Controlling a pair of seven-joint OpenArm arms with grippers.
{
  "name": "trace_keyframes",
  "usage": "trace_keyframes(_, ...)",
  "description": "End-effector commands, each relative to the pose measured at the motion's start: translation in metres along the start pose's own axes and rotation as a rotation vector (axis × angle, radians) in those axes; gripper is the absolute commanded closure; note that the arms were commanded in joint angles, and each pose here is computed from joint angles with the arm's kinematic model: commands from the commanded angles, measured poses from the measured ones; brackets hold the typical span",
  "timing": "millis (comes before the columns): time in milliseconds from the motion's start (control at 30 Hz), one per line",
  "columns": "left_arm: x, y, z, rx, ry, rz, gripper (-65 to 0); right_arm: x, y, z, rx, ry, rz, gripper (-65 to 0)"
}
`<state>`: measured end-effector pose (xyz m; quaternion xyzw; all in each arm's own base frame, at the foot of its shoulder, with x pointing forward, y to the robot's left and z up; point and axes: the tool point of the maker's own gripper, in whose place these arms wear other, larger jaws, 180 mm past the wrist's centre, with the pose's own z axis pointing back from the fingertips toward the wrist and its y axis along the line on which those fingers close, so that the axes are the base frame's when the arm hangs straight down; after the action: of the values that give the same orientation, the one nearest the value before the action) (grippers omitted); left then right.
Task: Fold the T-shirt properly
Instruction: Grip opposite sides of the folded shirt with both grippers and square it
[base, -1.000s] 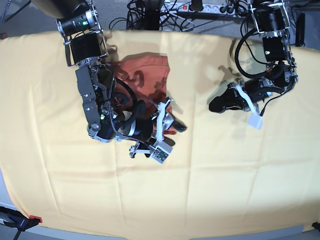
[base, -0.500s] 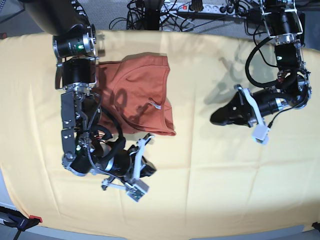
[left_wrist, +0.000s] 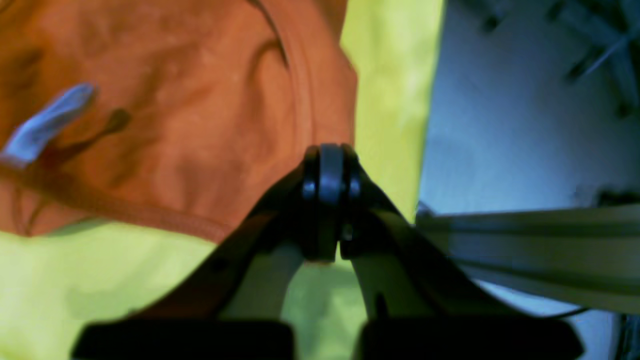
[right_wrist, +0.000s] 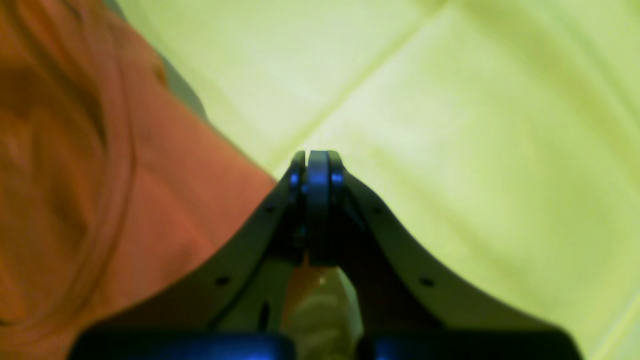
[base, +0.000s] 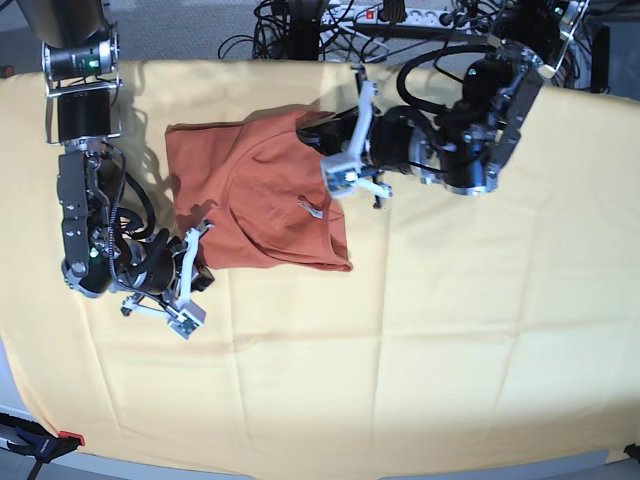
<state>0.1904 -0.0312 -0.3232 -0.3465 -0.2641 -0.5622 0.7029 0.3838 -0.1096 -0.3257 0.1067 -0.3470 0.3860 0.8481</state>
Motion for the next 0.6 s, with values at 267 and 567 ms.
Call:
trace_keyframes(267, -0.005, -0.018, -0.029, -0.004, 0.056, -0.168, 0.0, 0.021, 0.016, 0.0, 0.073, -0.065, 0.035, 0.0)
trace_keyframes(567, -0.03, -0.006, -0.039, 0.002, 0.102, -0.102, 0.0, 0.006, 0.056, -0.025, 0.132, 0.069, 0.213, 0.0)
